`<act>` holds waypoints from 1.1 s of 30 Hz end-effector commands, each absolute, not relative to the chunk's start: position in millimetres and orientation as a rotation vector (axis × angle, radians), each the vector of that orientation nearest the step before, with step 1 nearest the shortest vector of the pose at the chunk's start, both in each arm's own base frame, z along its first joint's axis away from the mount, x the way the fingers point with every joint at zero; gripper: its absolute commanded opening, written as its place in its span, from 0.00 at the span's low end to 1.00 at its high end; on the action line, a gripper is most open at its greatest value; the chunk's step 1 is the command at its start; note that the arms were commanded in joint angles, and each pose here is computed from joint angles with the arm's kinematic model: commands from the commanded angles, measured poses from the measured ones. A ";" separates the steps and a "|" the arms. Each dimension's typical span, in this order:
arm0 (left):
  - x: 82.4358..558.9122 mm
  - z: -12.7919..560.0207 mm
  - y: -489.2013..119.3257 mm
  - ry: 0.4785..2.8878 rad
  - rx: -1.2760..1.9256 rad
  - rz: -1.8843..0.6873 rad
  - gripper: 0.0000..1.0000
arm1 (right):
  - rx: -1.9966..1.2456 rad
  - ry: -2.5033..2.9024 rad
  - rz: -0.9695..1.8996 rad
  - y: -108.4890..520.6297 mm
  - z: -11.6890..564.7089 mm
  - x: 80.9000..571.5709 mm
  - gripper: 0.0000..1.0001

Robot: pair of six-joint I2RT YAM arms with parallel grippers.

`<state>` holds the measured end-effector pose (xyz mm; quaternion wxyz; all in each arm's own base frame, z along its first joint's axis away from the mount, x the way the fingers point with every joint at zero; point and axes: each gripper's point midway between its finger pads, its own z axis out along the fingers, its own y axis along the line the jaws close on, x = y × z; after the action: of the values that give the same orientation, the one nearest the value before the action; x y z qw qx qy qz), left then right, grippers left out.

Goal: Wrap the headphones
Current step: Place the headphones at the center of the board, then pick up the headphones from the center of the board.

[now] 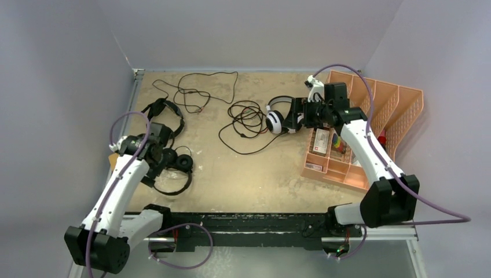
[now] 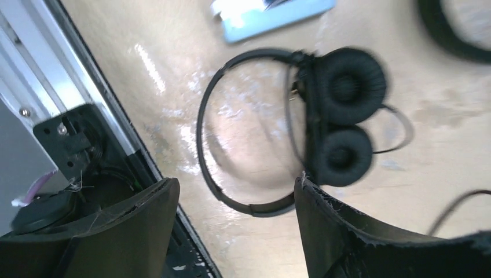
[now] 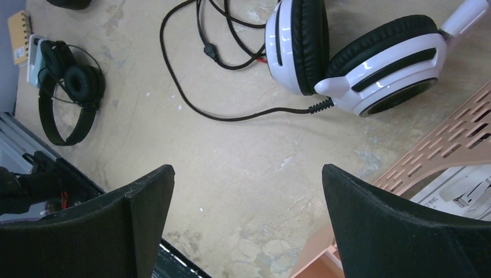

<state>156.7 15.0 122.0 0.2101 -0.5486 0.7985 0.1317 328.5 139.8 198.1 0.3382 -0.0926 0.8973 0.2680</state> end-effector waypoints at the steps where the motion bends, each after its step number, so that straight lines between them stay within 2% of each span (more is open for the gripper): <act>1: 168.0 192.1 43.9 2.075 -1.369 0.415 0.72 | -0.246 2.339 0.650 138.3 205.7 343.4 0.99; 5: 194.7 251.0 58.0 1.887 -1.225 0.329 0.74 | -0.239 2.368 0.643 146.3 199.4 353.3 0.99; 8: 219.8 277.1 50.4 1.837 -1.099 0.213 0.62 | -0.251 2.394 0.624 160.0 193.0 361.6 0.99; 12: 253.9 296.1 26.3 1.859 -0.886 0.070 0.61 | -0.275 2.444 0.558 178.9 179.9 376.5 0.99; 20: 292.7 299.7 -59.4 1.981 -0.356 -0.322 0.78 | -0.263 2.478 0.275 170.5 153.2 421.5 0.99; 22: 295.6 296.6 -77.4 1.998 -0.268 -0.409 0.79 | -0.297 2.516 0.259 173.2 140.1 428.6 0.99; 29: 303.1 283.3 -103.5 2.039 -0.181 -0.540 0.81 | -0.398 2.551 0.205 178.7 98.6 432.1 0.89; 33: 312.3 275.9 -109.2 2.078 -0.184 -0.557 0.79 | -0.497 2.546 0.207 182.1 83.1 430.1 0.75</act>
<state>299.8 -93.1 263.1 0.4594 -0.1083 0.8598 -0.1947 431.4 183.0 86.9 0.2596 -0.1447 0.9506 0.0902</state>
